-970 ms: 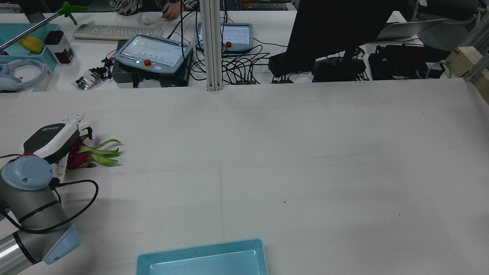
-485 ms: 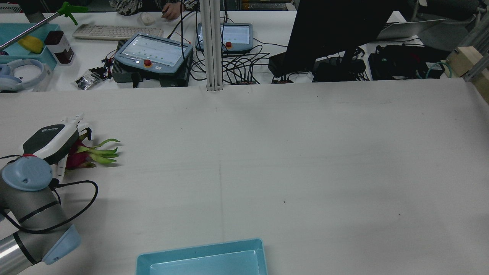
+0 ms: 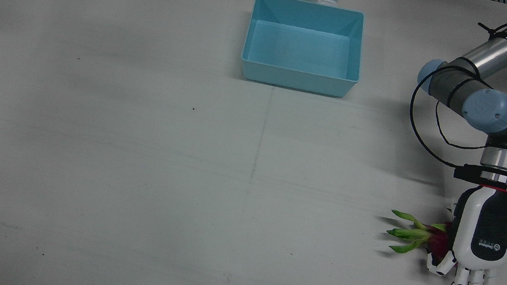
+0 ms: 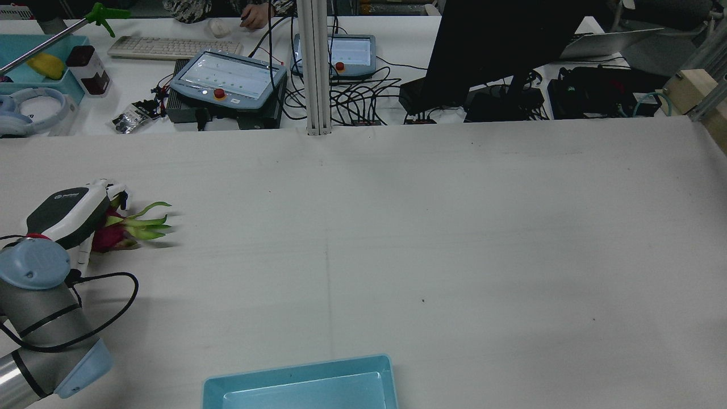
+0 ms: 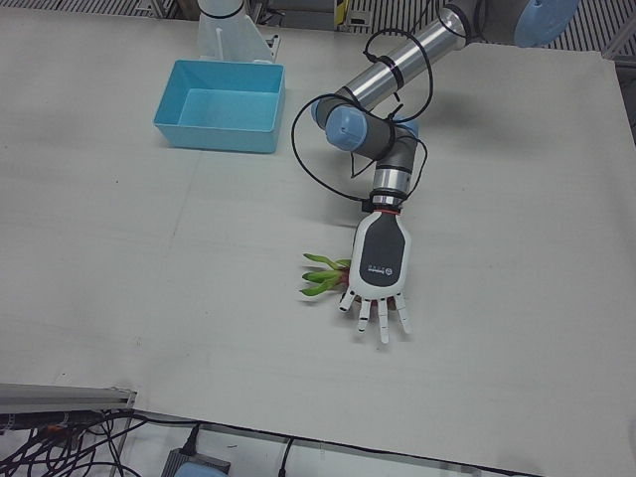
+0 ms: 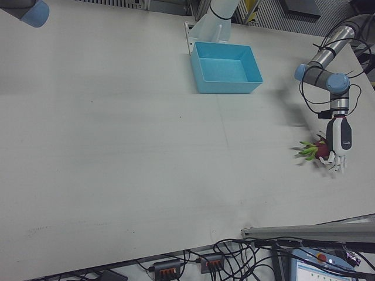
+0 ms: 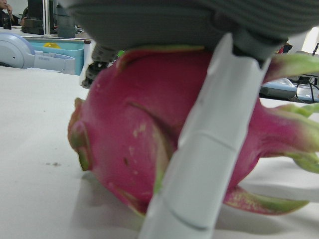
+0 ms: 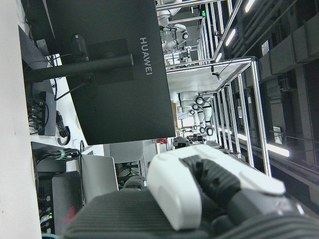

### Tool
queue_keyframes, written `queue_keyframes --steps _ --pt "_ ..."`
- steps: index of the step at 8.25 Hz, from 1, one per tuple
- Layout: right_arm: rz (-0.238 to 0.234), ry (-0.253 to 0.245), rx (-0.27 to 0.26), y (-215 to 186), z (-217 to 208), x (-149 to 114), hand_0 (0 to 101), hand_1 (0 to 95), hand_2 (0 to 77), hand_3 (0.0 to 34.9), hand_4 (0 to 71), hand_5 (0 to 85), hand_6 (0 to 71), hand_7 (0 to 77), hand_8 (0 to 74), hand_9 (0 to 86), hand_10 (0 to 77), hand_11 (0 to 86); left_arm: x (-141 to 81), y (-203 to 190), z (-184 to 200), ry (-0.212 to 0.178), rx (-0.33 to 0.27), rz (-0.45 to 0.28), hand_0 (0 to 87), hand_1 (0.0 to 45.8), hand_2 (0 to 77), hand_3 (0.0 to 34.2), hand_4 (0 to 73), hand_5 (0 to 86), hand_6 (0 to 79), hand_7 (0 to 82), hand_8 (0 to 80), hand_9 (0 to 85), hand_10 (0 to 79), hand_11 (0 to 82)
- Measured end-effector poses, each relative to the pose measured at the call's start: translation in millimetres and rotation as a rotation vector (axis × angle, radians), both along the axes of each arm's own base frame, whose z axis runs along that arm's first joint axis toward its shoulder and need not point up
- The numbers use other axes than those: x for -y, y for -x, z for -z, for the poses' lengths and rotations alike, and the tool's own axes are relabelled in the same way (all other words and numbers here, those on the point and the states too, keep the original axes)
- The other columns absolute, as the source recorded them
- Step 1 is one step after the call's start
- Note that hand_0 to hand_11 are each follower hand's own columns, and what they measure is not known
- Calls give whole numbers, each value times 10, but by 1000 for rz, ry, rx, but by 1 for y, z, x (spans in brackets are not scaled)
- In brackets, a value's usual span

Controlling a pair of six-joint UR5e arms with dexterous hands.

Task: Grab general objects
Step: 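Close the left hand's fingers around the dragon fruit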

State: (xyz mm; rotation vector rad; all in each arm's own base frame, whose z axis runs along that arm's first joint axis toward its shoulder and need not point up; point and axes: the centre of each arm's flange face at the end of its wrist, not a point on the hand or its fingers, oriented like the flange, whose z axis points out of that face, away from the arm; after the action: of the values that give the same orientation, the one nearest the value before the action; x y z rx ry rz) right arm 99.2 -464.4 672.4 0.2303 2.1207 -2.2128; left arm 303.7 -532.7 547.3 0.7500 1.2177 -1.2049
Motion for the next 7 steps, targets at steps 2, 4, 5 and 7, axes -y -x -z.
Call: queue_keyframes --steps 2,4,5,7 --pt "1 0 0 0 0 0 0 949 774 0 0 0 0 0 0 5 0 5 0 0 -2 3 4 1 797 0 0 207 136 687 147 436 235 98 224 5" --pt "0 0 0 0 0 0 0 949 774 0 0 0 0 0 0 5 0 5 0 0 -9 12 16 2 797 0 0 134 251 687 316 562 398 376 213 431" --pt "0 0 0 0 0 0 0 949 774 0 0 0 0 0 0 5 0 5 0 0 -9 14 18 4 797 0 0 89 273 687 322 562 415 387 191 507" --pt "0 0 0 0 0 0 0 949 774 0 0 0 0 0 0 5 0 5 1 4 -5 18 15 7 796 0 0 84 284 687 333 562 431 387 169 556"
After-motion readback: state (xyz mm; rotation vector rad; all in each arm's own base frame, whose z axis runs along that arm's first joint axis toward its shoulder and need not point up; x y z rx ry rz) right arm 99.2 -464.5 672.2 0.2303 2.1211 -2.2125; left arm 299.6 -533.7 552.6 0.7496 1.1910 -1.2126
